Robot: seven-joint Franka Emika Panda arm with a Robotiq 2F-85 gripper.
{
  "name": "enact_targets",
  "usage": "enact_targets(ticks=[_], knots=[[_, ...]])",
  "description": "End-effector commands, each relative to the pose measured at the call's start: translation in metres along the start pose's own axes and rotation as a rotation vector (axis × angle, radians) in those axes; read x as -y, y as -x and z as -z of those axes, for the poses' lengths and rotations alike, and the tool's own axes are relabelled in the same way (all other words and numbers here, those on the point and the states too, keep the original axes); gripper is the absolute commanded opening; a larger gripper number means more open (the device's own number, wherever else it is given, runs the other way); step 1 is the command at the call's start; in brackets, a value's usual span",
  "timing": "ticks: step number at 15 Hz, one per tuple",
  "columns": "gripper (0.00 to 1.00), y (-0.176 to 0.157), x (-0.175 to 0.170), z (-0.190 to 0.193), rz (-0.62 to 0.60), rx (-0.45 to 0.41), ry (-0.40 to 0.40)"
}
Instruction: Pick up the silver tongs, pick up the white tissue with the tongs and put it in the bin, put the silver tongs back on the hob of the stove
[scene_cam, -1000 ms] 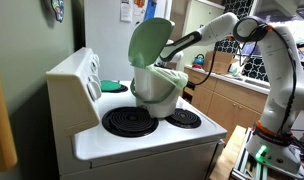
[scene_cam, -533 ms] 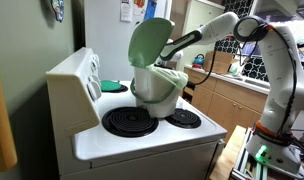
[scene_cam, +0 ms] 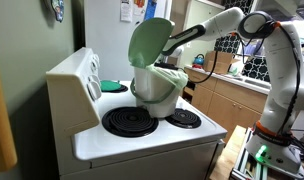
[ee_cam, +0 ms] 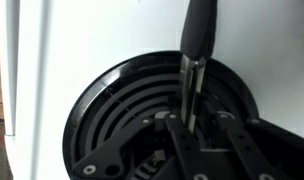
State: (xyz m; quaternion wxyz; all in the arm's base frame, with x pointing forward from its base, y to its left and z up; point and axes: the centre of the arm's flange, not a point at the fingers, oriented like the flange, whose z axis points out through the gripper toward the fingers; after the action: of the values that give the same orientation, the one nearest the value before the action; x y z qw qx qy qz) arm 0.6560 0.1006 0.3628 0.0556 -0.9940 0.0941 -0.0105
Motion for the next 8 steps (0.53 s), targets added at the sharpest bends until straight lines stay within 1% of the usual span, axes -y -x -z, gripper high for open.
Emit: enact_targets(ticks=[1,3,5,6,8], knots=[[0.06,0.029,-0.009,0.006,-0.001,-0.004,0.03],[0.06,0.036,-0.014,-0.005,0.005,0.04,0.037],[0.06,0.039,-0.019,-0.012,0.009,0.07,0.014],[0.25,0.024,-0.008,-0.008,0.004,0.039,0.022],[0.25,0.027,-0.011,-0.014,0.006,0.051,0.025]])
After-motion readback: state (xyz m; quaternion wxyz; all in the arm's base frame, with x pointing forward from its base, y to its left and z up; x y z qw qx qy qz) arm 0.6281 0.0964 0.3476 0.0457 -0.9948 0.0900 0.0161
